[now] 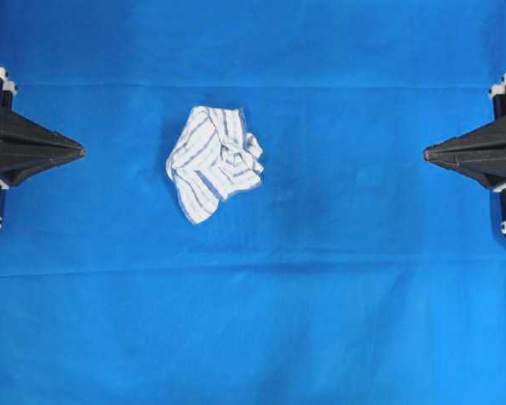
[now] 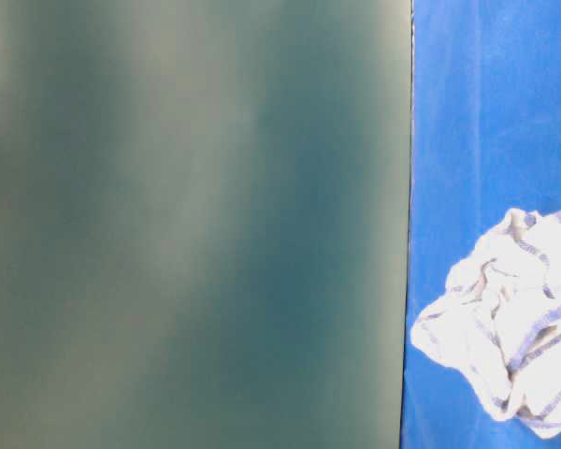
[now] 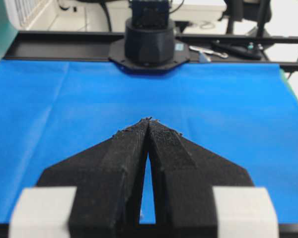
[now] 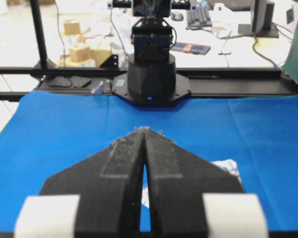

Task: Hand over the towel.
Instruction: 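Move the left gripper toward the white blue-striped towel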

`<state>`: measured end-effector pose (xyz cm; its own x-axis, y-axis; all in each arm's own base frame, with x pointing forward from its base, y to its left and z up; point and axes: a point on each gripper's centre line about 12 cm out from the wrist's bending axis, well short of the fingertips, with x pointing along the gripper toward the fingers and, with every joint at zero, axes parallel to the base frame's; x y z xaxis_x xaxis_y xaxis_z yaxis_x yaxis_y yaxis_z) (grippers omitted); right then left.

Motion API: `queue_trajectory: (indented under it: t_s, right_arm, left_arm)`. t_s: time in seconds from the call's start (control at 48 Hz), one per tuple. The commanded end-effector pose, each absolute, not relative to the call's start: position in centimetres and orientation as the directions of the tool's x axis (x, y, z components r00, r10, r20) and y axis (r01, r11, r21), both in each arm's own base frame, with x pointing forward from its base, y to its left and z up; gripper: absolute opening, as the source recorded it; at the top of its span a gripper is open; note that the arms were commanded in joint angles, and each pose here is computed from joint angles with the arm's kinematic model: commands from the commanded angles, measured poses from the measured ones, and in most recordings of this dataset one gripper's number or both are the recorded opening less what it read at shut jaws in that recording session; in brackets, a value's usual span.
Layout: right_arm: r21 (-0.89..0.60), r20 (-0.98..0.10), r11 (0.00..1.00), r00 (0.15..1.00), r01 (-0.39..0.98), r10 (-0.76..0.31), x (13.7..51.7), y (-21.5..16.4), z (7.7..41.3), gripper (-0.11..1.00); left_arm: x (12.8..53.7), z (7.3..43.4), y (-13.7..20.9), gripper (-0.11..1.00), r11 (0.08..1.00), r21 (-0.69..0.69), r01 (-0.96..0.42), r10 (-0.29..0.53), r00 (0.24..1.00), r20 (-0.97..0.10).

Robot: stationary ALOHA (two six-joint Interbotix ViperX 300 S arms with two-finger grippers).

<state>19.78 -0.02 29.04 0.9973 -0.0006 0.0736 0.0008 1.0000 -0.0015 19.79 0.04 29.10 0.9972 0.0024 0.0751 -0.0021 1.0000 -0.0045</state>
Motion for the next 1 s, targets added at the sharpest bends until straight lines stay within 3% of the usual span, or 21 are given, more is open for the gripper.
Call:
queue_trajectory:
  t_s: [0.0,0.208,0.562,0.666,0.854,0.916,0.979]
  right_arm:
    - [-0.006,0.101,1.000,0.995,0.001,-0.001,20.0,0.0,30.1,0.00]
    - [-0.005,0.098,1.000,0.995,0.001,-0.001,20.1,0.0,30.1,0.00]
    - [-0.006,0.096,1.000,0.995,0.002,-0.002,20.1,0.0,30.1,0.00]
    - [-0.008,0.096,1.000,0.995,0.001,0.000,20.1,0.0,30.1,0.00]
    - [-0.009,0.095,1.000,0.995,0.002,-0.001,20.1,0.0,30.0,0.00]
    - [-0.009,0.090,1.000,0.996,0.001,0.000,20.1,0.0,30.0,0.00]
    - [-0.009,0.087,1.000,0.996,0.001,0.000,20.1,0.0,29.9,0.00]
  left_arm:
    - [20.0,29.7,-0.1,0.00,1.000,-0.001,0.004,-0.004,0.996,0.090]
    - [20.6,29.4,0.3,0.00,1.000,0.002,-0.018,0.017,0.995,0.095]
    - [24.6,25.8,3.4,0.03,0.989,-0.024,-0.145,0.143,0.989,-0.046]
    - [26.3,24.3,4.1,0.26,0.986,-0.031,-0.164,0.159,0.980,-0.118]
    - [30.0,20.5,6.2,0.81,0.970,-0.076,-0.232,0.204,0.941,-0.268]
    - [31.1,19.1,6.8,0.91,0.965,-0.079,-0.250,0.214,0.924,-0.315]
    - [32.4,17.3,7.5,0.94,0.961,-0.076,-0.266,0.221,0.903,-0.367]
